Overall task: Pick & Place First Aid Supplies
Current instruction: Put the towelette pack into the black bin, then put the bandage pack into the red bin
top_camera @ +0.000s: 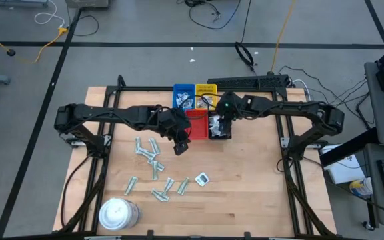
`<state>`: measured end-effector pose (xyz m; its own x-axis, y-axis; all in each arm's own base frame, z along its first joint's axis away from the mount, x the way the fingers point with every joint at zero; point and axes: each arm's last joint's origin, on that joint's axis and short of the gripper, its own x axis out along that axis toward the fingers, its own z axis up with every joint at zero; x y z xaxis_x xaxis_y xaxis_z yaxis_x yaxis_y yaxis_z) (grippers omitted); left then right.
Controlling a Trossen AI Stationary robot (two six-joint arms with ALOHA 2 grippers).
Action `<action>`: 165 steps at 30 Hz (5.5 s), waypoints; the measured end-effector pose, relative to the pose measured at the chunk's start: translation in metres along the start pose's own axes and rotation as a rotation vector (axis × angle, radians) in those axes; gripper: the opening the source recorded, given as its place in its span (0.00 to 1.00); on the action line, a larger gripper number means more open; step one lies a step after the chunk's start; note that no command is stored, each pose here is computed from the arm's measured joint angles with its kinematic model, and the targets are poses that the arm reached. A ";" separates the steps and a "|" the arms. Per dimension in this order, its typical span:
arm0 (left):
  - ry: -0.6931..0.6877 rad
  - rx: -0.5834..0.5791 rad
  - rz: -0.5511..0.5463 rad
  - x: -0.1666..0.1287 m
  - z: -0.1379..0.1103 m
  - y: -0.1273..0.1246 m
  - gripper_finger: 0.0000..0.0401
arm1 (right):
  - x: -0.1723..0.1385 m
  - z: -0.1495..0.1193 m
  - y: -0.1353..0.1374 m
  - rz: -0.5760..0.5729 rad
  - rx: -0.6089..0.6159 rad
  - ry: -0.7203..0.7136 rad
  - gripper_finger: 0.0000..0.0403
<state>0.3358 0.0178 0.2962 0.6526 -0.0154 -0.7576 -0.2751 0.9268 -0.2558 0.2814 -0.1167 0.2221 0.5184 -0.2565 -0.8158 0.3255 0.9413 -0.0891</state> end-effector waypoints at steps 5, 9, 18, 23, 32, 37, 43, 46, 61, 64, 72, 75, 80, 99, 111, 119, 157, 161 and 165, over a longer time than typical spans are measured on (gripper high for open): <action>0.011 0.000 0.004 0.000 -0.001 0.000 0.36 | -0.013 0.002 0.027 0.168 0.031 -0.028 0.53; 0.026 -0.001 0.009 0.000 -0.003 0.001 0.36 | -0.022 0.002 0.061 0.214 -0.033 -0.043 0.51; 0.127 -0.052 0.056 -0.001 -0.011 0.008 0.36 | -0.033 -0.009 0.112 0.142 0.148 -0.008 0.51; 0.246 -0.074 0.109 -0.004 -0.022 0.016 0.36 | -0.040 -0.014 0.134 0.102 0.217 -0.037 0.50; 0.394 -0.162 0.195 -0.011 -0.032 0.034 0.36 | -0.046 -0.012 0.168 0.158 0.240 -0.171 0.49; 0.450 -0.212 0.232 -0.015 -0.037 0.041 0.36 | -0.031 -0.016 0.186 0.219 0.203 -0.140 0.49; 0.496 -0.205 0.245 -0.017 -0.040 0.042 0.36 | -0.010 -0.031 0.208 0.214 0.079 -0.084 0.50; 0.496 -0.199 0.243 -0.017 -0.040 0.041 0.36 | 0.002 -0.039 0.220 0.226 0.041 -0.051 0.50; 0.490 -0.194 0.237 -0.016 -0.040 0.040 0.36 | 0.025 -0.072 0.257 0.176 0.086 0.002 0.50; 0.493 -0.182 0.233 -0.016 -0.041 0.038 0.36 | 0.028 -0.067 0.250 0.156 0.119 -0.012 0.50; 0.497 -0.154 0.224 -0.016 -0.042 0.036 0.36 | 0.034 -0.055 0.242 0.223 0.247 -0.008 0.50; 0.498 -0.154 0.224 -0.016 -0.042 0.036 0.36 | 0.034 -0.054 0.242 0.211 0.258 -0.026 0.50; 0.499 -0.154 0.225 -0.016 -0.042 0.036 0.36 | 0.034 -0.055 0.242 0.182 0.264 -0.040 0.50; 0.502 -0.162 0.230 -0.016 -0.042 0.036 0.36 | 0.053 -0.065 0.262 0.154 0.196 -0.030 0.46; 0.501 -0.161 0.231 -0.016 -0.042 0.036 0.36 | 0.048 -0.063 0.258 0.184 0.042 -0.008 0.01; 0.486 -0.146 0.223 -0.015 -0.040 0.036 0.36 | 0.007 -0.038 0.223 0.230 -0.063 0.005 0.01; 0.412 -0.204 0.212 -0.012 -0.035 0.034 0.36 | 0.004 -0.002 0.009 -0.121 0.141 0.088 0.04; 0.411 -0.203 0.211 -0.012 -0.035 0.034 0.36 | 0.007 -0.008 0.005 -0.125 0.151 0.108 0.11; 0.395 -0.203 0.206 -0.011 -0.033 0.034 0.36 | 0.008 -0.011 0.006 -0.099 0.121 0.115 0.25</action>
<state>0.2959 0.0368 0.2761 0.2630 -0.0177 -0.9646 -0.5279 0.8342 -0.1592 0.2794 -0.1106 0.2085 0.3877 -0.3135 -0.8668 0.4667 0.8777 -0.1087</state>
